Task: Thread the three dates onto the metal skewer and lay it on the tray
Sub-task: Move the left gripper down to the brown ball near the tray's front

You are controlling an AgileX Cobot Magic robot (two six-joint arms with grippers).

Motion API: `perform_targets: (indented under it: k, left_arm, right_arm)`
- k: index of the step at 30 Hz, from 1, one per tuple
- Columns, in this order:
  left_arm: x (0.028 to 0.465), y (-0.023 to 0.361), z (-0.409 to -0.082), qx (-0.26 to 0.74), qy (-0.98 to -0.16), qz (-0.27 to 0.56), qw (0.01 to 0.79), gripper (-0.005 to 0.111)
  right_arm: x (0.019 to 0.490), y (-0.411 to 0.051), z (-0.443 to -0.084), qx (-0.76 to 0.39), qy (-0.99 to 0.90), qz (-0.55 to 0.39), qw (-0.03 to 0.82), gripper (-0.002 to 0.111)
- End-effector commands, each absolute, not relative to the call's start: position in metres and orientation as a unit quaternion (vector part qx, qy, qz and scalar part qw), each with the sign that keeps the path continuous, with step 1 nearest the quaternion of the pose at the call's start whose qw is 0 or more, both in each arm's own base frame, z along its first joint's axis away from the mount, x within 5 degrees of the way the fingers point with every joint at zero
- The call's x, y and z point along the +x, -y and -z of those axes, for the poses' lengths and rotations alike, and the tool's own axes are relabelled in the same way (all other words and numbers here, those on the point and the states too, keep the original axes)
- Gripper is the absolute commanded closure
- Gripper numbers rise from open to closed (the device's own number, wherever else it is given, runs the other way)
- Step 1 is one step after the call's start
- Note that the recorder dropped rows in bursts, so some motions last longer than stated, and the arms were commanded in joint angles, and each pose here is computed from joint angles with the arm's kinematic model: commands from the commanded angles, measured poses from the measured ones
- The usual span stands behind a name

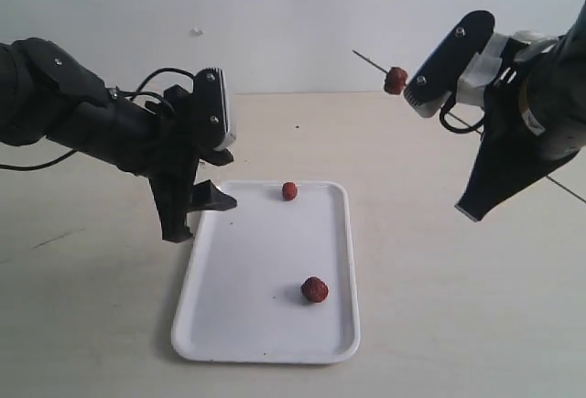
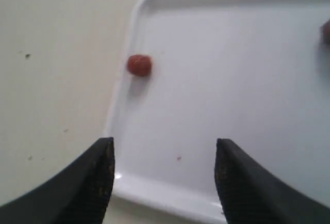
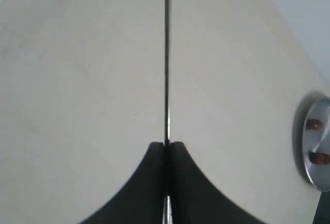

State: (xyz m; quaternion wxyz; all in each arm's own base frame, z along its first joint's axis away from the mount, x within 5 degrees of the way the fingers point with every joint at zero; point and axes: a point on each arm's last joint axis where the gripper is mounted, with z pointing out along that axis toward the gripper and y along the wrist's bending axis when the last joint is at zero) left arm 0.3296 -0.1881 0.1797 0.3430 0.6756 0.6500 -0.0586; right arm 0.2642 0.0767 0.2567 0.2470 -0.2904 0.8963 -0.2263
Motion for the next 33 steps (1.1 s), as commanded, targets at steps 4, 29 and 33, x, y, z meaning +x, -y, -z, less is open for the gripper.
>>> perform_targets:
  k: [4, 29, 33]
  left_arm:
    - [0.297, 0.219, -0.173, 0.742, -0.601, 0.098, 0.282, 0.050]
    - [0.264, 0.267, -0.187, 0.412, -0.883, 0.191, 0.114, 0.050]
    - [0.265, 0.279, -0.180, 0.391, -0.903, 0.139, 0.113, 0.050]
  right_arm:
    - [0.258, -0.072, -0.245, -0.302, -0.894, 0.236, 0.232, 0.108]
    - [0.261, -0.051, -0.246, -0.230, -0.914, 0.249, 0.222, 0.108]
    - [0.261, -0.051, -0.246, -0.231, -0.914, 0.247, 0.224, 0.108]
